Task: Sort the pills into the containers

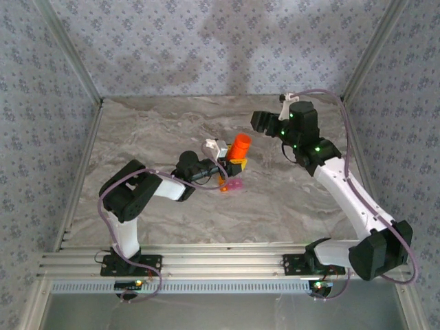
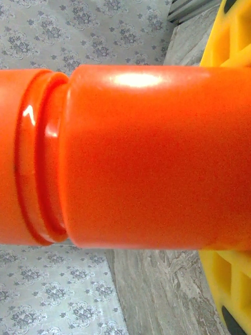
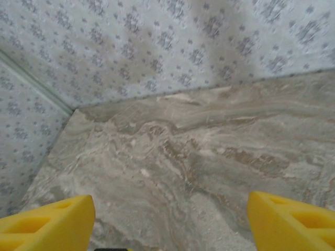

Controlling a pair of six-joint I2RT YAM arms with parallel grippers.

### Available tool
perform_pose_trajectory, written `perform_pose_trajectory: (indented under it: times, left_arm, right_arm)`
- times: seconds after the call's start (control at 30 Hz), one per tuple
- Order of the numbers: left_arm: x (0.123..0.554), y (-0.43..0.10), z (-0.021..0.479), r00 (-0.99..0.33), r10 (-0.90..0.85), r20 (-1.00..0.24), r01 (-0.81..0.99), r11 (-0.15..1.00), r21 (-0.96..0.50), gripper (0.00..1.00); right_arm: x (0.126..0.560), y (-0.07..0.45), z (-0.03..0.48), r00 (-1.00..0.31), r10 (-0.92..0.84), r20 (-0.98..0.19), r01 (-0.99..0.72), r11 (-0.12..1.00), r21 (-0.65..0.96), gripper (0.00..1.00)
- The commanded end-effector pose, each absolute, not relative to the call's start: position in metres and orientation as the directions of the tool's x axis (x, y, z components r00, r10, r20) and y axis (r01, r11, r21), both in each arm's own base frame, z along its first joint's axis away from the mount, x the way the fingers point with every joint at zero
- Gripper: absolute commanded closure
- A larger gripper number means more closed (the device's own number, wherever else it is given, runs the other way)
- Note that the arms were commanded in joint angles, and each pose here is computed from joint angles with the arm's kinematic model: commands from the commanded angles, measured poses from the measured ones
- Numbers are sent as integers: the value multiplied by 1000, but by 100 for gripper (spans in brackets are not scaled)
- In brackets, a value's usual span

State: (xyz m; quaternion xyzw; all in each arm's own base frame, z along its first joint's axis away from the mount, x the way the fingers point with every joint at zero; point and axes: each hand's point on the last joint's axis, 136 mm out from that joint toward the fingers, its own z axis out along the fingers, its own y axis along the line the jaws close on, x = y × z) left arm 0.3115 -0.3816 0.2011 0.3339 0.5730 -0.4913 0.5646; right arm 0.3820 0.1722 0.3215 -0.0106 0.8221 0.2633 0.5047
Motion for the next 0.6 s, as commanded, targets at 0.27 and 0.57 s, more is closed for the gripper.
perform_pose_trajectory:
  times: [0.27, 0.57]
  left_arm:
    - [316, -385, 219, -103, -202, -974, 950, 271, -157, 100]
    - [317, -387, 218, -111, -200, -974, 950, 265, -163, 100]
  right_arm:
    - [361, 216, 273, -686, 152, -711, -435, 698, 569, 24]
    - [352, 231, 267, -706, 98, -701, -482, 659, 578, 29]
